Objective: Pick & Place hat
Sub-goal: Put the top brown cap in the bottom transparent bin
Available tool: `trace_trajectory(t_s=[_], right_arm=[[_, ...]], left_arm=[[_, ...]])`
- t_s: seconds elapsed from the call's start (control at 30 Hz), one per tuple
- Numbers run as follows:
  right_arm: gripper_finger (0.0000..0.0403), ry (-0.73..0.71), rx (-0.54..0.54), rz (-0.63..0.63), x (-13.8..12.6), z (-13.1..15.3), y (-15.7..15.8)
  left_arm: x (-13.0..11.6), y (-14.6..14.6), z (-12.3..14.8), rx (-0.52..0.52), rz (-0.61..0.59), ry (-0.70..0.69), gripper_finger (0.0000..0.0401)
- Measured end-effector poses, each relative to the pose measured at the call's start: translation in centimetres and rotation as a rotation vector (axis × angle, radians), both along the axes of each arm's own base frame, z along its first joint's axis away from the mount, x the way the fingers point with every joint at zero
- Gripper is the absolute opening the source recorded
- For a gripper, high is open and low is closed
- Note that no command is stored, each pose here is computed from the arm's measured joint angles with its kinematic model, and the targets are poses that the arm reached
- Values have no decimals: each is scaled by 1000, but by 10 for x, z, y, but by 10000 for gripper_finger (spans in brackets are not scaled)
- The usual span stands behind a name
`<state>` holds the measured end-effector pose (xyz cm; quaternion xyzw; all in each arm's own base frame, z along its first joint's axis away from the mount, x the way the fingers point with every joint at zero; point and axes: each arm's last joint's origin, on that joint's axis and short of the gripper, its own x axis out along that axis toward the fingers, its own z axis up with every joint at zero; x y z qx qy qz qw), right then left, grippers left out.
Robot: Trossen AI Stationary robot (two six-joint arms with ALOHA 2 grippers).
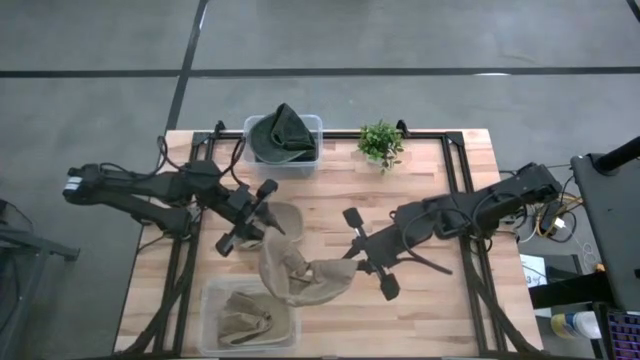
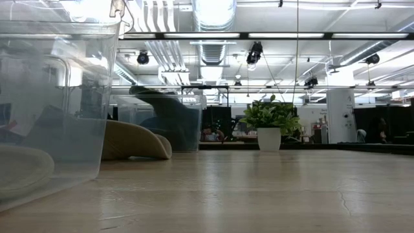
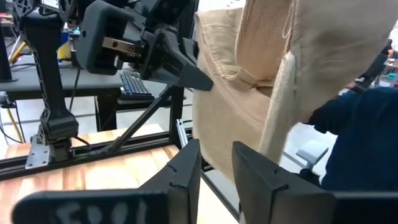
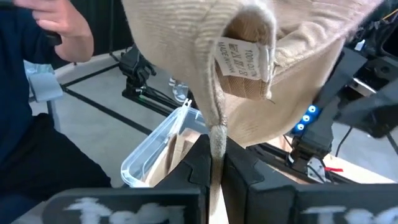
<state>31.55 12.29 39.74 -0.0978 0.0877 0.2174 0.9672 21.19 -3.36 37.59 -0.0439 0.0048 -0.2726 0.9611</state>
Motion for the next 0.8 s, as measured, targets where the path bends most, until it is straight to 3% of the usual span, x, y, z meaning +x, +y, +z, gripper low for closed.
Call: trace_trajectory(t_s=[0.33, 0.53, 0.8], right_arm=[[12, 56, 71, -38, -9, 5, -4], [12, 106, 126, -234, 3, -8, -2], [13, 123, 236, -416, 29, -35, 15]], left_arm=[[-32, 4, 8, -5, 6, 19, 73], [-65, 9, 21, -13, 42, -55, 73], [-101, 17, 33, -20, 231, -157, 73]])
